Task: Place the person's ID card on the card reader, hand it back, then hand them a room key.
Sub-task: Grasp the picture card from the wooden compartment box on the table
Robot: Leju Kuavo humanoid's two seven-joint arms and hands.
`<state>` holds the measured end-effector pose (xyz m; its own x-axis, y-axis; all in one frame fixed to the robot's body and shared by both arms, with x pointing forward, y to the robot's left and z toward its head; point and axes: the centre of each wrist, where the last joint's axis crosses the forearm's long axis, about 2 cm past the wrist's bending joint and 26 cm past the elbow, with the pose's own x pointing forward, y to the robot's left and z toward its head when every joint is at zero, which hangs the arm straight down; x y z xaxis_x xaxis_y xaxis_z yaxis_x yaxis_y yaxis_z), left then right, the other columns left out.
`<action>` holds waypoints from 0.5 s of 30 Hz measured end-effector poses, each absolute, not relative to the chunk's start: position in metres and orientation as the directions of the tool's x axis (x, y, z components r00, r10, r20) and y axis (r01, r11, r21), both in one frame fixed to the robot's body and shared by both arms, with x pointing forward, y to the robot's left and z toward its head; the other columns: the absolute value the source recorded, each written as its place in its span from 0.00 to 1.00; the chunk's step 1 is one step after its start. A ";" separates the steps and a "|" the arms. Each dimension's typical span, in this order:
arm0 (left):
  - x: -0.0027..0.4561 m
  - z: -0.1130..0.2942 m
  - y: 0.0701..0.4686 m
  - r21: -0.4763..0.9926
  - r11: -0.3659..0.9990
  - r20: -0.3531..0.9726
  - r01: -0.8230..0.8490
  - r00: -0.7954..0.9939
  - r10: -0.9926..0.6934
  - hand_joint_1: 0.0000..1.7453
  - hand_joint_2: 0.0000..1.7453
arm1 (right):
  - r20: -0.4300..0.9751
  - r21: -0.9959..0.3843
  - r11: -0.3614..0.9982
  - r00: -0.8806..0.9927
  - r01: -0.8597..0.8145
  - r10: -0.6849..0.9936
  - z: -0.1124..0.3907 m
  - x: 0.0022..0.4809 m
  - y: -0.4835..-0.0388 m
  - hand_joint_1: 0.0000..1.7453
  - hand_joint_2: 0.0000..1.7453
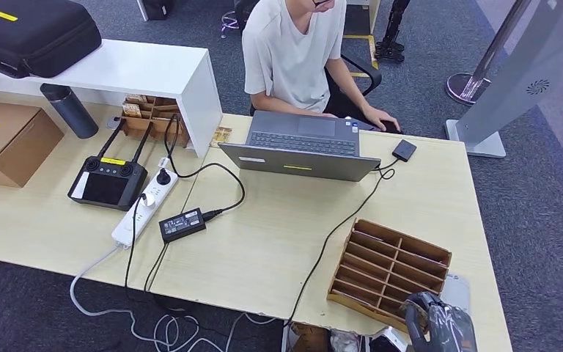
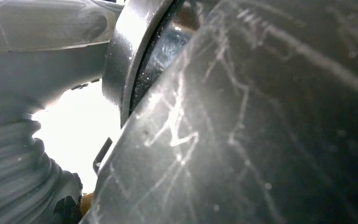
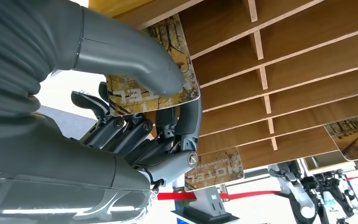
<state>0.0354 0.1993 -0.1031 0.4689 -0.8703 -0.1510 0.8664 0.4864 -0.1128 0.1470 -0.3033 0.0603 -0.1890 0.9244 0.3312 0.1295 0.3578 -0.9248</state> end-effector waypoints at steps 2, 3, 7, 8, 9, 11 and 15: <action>0.036 -0.103 0.200 -0.112 0.489 -0.151 0.865 0.471 -0.869 0.00 1.00 | 0.322 -0.927 0.351 -0.201 0.134 0.925 0.060 0.149 -0.304 1.00 1.00; 0.037 -0.103 0.200 -0.111 0.489 -0.151 0.865 0.472 -0.869 0.00 1.00 | 0.315 -0.928 0.347 -0.209 0.139 0.926 0.060 0.151 -0.304 1.00 1.00; 0.038 -0.103 0.202 -0.109 0.487 -0.154 0.866 0.469 -0.869 0.00 1.00 | 0.272 -0.931 0.320 -0.253 0.176 0.928 0.065 0.163 -0.305 1.00 1.00; 0.038 -0.103 0.203 -0.109 0.486 -0.155 0.867 0.469 -0.870 0.00 1.00 | 0.257 -0.931 0.312 -0.267 0.189 0.929 0.067 0.167 -0.307 1.00 1.00; 0.038 -0.104 0.204 -0.109 0.486 -0.155 0.867 0.468 -0.870 0.00 1.00 | 0.240 -0.932 0.302 -0.281 0.203 0.929 0.070 0.172 -0.308 1.00 1.00; 0.038 -0.104 0.204 -0.110 0.487 -0.156 0.867 0.469 -0.870 0.00 1.00 | 0.201 -0.931 0.280 -0.310 0.236 0.929 0.078 0.185 -0.313 1.00 1.00; 0.039 -0.104 0.205 -0.112 0.487 -0.157 0.866 0.469 -0.869 0.00 1.00 | 0.112 -0.911 0.236 -0.346 0.339 0.931 0.105 0.223 -0.325 1.00 1.00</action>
<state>0.0388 0.2054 -0.1037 0.4686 -0.8693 -0.1574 0.8661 0.4871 -0.1120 0.2230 -0.3247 0.1047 -0.3463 0.9314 0.1120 0.3392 0.2356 -0.9107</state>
